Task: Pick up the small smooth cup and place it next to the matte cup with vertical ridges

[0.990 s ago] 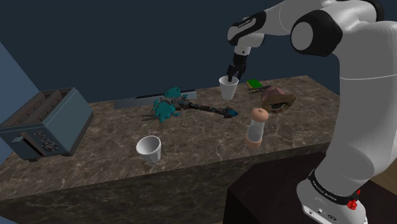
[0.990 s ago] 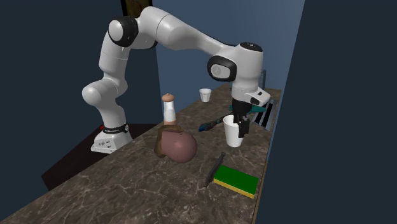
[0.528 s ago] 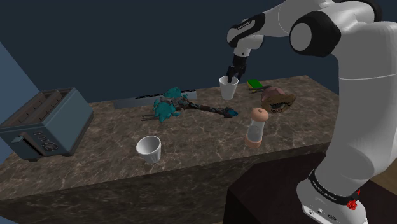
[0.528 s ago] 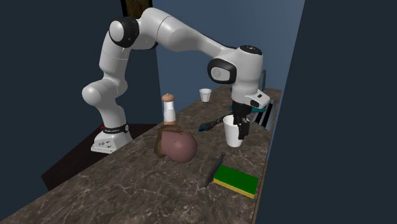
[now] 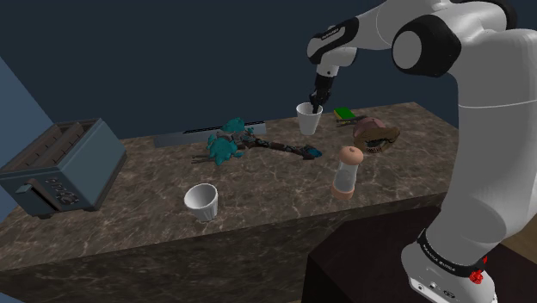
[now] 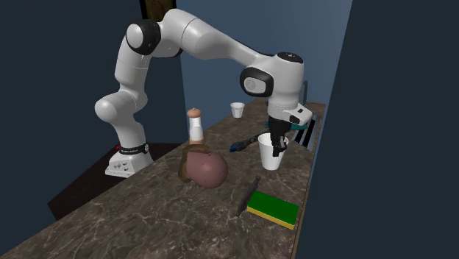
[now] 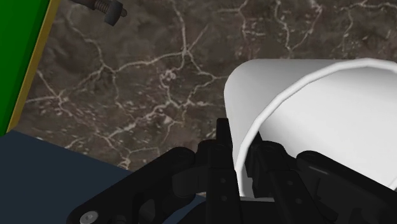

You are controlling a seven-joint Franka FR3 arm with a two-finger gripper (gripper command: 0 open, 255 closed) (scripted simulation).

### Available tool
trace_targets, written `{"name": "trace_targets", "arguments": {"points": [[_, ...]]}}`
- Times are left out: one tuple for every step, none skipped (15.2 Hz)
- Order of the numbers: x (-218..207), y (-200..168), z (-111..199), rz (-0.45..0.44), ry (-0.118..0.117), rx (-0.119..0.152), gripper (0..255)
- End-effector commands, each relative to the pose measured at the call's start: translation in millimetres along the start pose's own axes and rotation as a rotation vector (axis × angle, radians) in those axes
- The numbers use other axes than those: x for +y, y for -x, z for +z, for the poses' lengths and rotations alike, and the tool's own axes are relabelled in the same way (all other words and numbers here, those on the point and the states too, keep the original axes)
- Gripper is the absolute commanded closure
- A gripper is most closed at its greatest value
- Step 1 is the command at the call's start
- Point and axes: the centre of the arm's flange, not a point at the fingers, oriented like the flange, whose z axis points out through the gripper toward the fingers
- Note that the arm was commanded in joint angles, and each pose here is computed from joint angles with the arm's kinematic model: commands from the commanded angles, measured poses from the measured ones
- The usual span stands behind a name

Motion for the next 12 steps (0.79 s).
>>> {"name": "trace_targets", "arguments": {"points": [[0, 0, 1, 0.0, 0.0, -0.001, 255], [0, 0, 1, 0.0, 0.0, -0.001, 255], [0, 0, 1, 0.0, 0.0, -0.001, 255], [0, 0, 1, 0.0, 0.0, -0.001, 255], [-1, 0, -5, 0.0, 0.0, -0.001, 255], [-2, 0, -10, 0.0, 0.0, -0.001, 255], [-3, -1, -15, 0.0, 0.0, -0.001, 255], [-4, -1, -20, 0.0, 0.0, -0.001, 255], [-5, -1, -25, 0.0, 0.0, -0.001, 255], [-6, -1, -30, 0.0, 0.0, -0.001, 255], [-7, -2, -36, 0.0, 0.0, -0.001, 255], [-8, -2, -41, 0.0, 0.0, -0.001, 255]]}}
